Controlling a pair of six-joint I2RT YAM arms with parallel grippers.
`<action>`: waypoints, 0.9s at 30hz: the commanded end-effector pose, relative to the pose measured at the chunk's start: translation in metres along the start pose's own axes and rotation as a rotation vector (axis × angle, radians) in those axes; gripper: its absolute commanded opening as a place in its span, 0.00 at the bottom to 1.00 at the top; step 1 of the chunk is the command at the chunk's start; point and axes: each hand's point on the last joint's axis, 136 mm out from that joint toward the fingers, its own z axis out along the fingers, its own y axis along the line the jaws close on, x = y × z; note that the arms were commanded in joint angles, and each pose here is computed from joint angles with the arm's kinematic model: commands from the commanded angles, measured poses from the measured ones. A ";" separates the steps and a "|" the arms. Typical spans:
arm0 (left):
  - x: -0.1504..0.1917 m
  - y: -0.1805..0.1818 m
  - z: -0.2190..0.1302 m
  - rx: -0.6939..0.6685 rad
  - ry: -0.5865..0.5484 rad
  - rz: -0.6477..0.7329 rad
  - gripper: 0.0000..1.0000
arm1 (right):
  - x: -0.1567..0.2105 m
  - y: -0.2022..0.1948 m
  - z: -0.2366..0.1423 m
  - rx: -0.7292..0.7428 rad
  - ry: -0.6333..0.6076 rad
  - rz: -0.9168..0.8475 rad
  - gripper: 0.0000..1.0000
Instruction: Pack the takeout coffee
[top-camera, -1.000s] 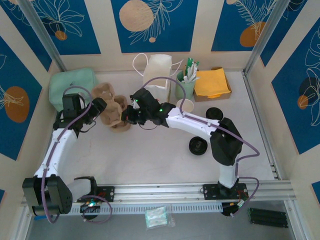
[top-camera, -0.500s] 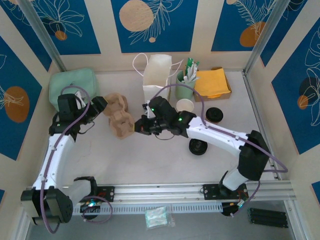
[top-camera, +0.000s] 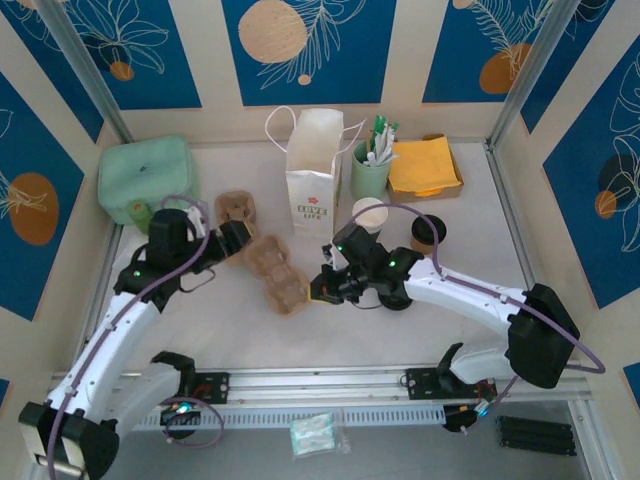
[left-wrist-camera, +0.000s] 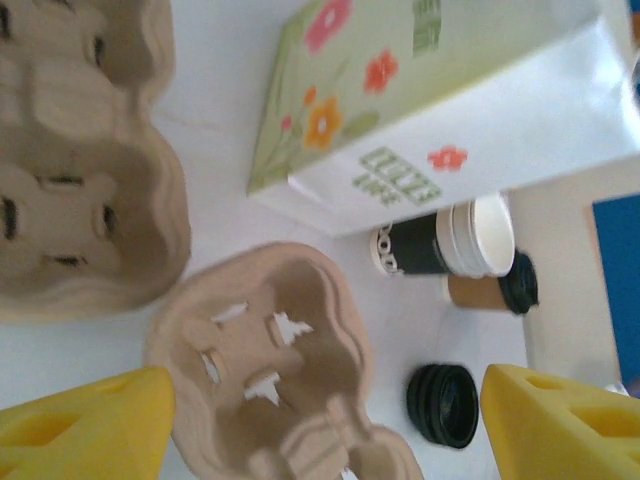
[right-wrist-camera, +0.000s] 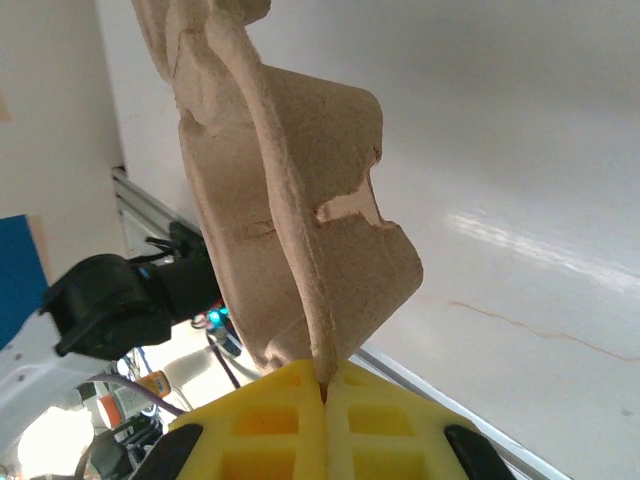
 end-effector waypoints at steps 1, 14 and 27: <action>0.018 0.006 0.009 -0.047 0.007 -0.005 0.80 | 0.011 -0.013 0.000 -0.019 0.069 0.023 0.00; 0.072 -0.004 0.041 -0.070 0.111 0.089 0.80 | -0.004 -0.076 -0.002 0.043 0.096 0.152 0.00; 0.077 -0.005 0.056 -0.116 0.137 0.170 0.82 | -0.022 -0.077 -0.028 0.189 0.043 0.088 0.47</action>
